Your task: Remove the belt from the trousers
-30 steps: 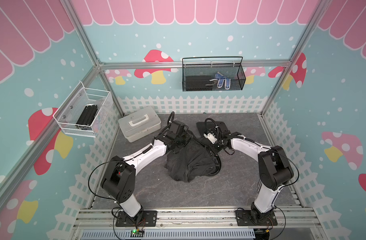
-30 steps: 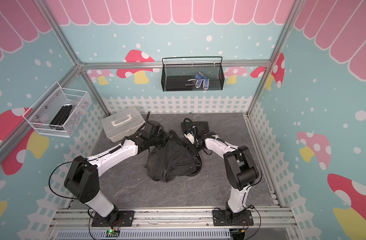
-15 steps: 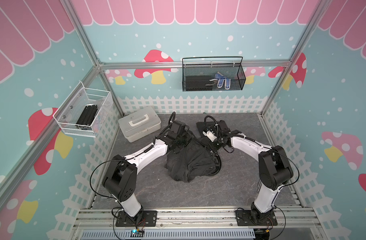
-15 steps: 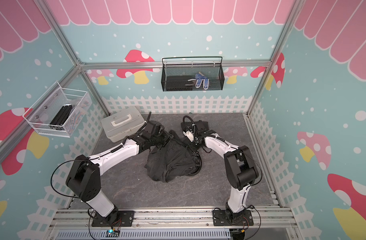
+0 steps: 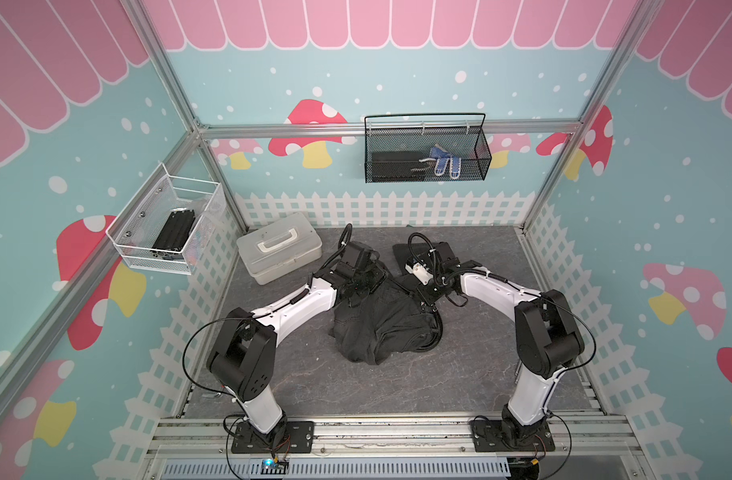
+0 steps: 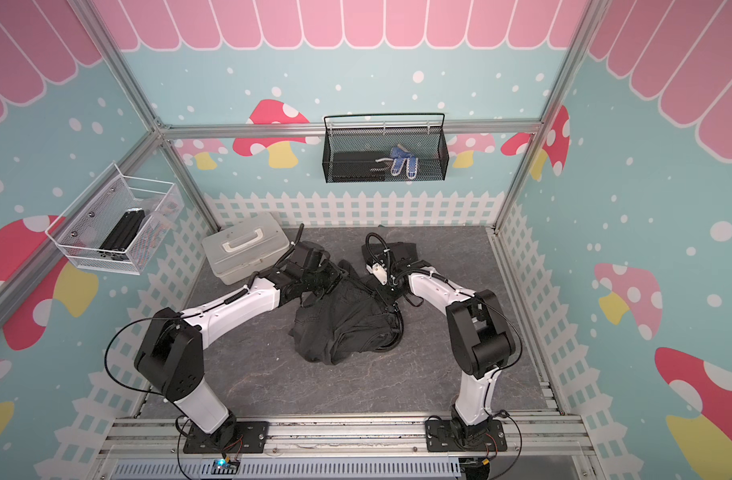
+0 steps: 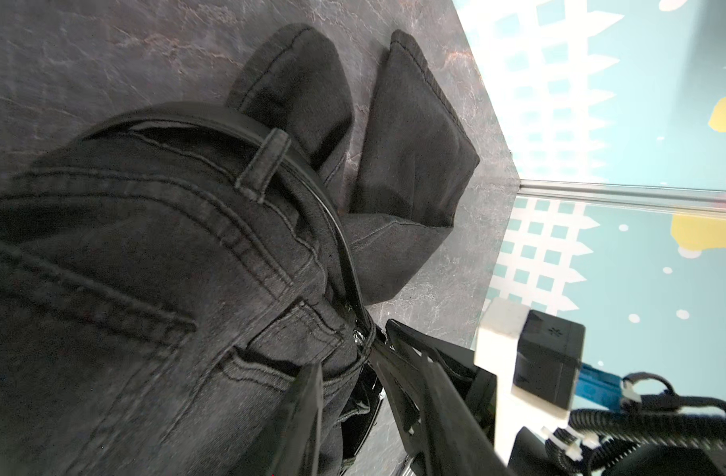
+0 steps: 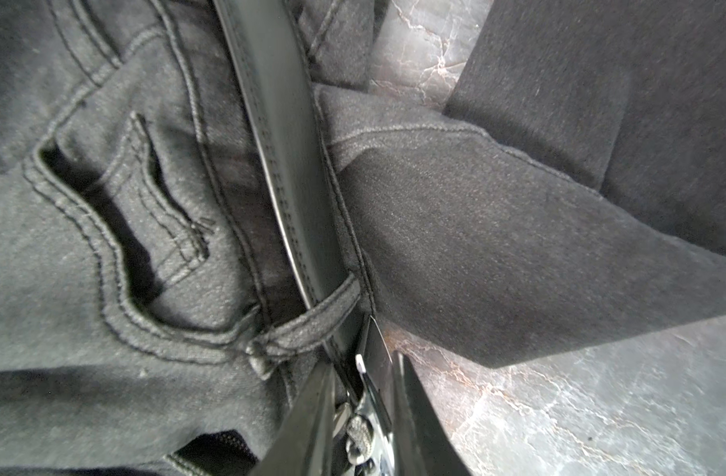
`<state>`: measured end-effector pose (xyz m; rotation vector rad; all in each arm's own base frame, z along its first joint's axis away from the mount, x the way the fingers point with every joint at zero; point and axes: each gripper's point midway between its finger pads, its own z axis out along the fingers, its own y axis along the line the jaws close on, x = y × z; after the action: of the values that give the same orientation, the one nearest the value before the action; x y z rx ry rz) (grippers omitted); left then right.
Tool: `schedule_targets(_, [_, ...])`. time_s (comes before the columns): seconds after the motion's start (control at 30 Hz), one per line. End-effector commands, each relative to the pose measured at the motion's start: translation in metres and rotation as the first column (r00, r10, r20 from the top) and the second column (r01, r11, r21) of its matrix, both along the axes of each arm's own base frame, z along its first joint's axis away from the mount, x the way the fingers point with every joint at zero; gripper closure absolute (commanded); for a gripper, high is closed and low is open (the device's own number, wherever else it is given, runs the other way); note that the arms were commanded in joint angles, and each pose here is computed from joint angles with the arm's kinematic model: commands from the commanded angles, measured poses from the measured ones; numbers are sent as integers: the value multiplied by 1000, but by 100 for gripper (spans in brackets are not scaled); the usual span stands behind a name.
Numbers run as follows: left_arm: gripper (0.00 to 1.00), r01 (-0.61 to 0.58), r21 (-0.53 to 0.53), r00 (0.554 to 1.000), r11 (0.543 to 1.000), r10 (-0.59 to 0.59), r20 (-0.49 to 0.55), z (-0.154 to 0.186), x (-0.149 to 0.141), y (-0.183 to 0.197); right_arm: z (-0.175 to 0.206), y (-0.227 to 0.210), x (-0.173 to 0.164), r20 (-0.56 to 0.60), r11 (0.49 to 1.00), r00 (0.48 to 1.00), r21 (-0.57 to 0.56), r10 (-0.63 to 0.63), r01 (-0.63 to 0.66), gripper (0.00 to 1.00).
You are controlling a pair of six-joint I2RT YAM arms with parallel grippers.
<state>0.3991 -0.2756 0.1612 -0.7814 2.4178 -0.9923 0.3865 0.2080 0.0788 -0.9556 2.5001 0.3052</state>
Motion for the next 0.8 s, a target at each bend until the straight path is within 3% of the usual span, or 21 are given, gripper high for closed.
schedule_targets(0.0, [59,19,-10,1000,1000,-19,24,7,4,-9,-11,-3,-4,-31,999,999,-38,23,-24,77])
schedule_targets(0.4, [60,25,-10,1000,1000,-25,19,5,7,-15,-14,-7,-7,-33,998,999,-53,25,-26,82])
schedule_targets(0.57, [66,7,3,999,1000,-7,-41,-14,11,-21,-16,-5,-8,-41,999,999,-38,18,-19,89])
schedule_targets(0.77, [67,32,-3,996,999,-32,-82,-33,25,-40,-15,-4,-7,-39,1000,999,-28,11,-12,90])
